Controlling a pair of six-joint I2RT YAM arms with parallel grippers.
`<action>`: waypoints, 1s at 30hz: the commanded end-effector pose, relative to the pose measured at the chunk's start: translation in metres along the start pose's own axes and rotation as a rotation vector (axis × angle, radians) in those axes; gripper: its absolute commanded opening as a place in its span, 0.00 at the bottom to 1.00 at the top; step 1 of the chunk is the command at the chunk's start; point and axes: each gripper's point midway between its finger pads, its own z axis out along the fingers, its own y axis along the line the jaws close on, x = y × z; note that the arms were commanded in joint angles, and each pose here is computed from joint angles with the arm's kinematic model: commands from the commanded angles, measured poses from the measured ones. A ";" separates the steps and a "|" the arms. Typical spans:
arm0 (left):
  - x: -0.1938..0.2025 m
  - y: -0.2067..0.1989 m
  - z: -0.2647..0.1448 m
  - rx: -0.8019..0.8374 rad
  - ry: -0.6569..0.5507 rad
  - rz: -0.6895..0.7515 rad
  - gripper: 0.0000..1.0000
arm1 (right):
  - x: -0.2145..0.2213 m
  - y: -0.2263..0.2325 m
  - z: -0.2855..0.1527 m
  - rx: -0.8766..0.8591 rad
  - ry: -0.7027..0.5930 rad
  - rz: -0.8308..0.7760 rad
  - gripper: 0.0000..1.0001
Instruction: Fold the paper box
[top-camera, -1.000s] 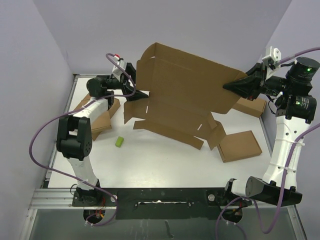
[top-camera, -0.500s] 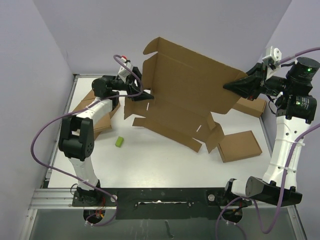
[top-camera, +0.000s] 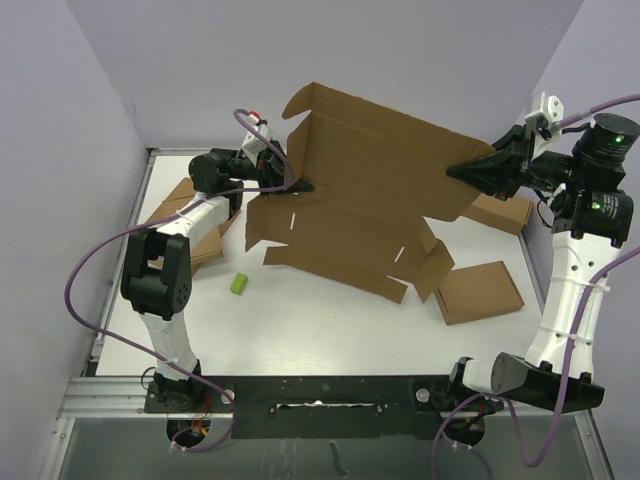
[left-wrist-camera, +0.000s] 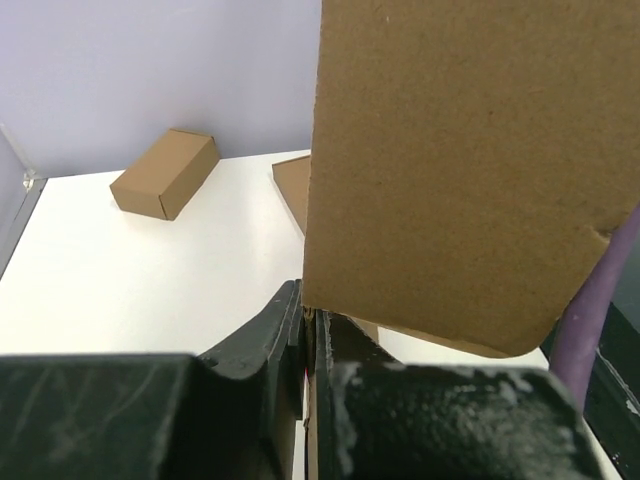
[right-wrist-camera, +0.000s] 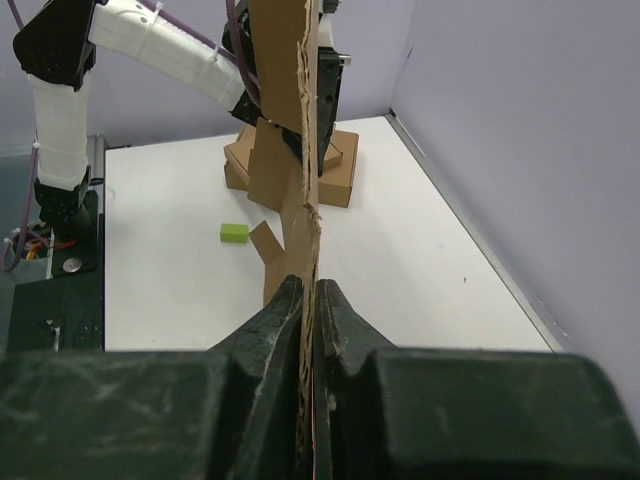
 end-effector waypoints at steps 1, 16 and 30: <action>-0.016 0.007 -0.003 -0.024 -0.032 0.059 0.15 | -0.023 0.042 0.000 -0.212 -0.065 -0.061 0.00; -0.066 0.026 -0.171 -0.823 -0.391 -0.020 0.98 | -0.017 -0.009 0.000 0.025 -0.005 -0.001 0.00; 0.091 -0.048 -0.183 -1.233 -0.331 -0.448 0.41 | -0.006 -0.043 -0.004 0.195 0.005 0.109 0.00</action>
